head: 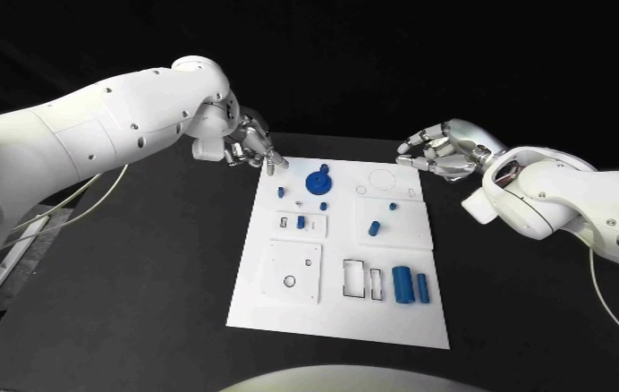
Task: Assemble the parts on the task board
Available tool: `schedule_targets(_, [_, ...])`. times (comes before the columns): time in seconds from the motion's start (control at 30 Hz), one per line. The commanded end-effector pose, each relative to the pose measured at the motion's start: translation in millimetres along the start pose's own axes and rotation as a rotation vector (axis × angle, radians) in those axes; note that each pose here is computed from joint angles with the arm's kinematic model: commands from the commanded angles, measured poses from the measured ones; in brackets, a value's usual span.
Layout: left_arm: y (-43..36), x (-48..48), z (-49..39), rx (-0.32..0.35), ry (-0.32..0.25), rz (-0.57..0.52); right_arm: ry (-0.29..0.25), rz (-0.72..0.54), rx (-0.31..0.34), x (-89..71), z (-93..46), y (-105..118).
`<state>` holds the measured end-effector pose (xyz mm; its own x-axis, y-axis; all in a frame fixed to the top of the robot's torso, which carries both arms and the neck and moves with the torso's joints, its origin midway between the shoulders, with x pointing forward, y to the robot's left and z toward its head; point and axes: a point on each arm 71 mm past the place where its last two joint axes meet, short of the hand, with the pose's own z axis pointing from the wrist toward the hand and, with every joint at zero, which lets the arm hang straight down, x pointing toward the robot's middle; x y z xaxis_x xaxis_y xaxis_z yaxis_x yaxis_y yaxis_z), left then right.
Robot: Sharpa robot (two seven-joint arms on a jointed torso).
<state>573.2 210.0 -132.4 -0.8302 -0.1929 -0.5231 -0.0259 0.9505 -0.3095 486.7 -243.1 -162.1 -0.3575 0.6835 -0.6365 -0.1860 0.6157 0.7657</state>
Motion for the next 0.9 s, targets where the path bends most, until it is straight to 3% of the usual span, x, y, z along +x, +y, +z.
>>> schedule_targets(0.03, [-4.1, 1.8, 0.9, 0.018, 0.082, -0.002, 0.017, -0.002, -0.005, 2.3, 0.6, 0.5])
schedule_targets(0.27, [-8.8, -0.8, 10.0, -0.019, 0.083, 0.017, 0.012, 0.001, -0.01, 3.6, 1.8, 1.4])
schedule_targets(0.6, [-7.3, 3.2, 26.0, -0.061, 0.052, 0.018, 0.003, 0.003, -0.021, 4.9, 2.7, 2.7])
schedule_targets(0.9, [-2.6, 2.8, 29.6, -0.106, 0.014, 0.062, 0.002, 0.004, -0.022, 5.3, 3.0, 2.8])
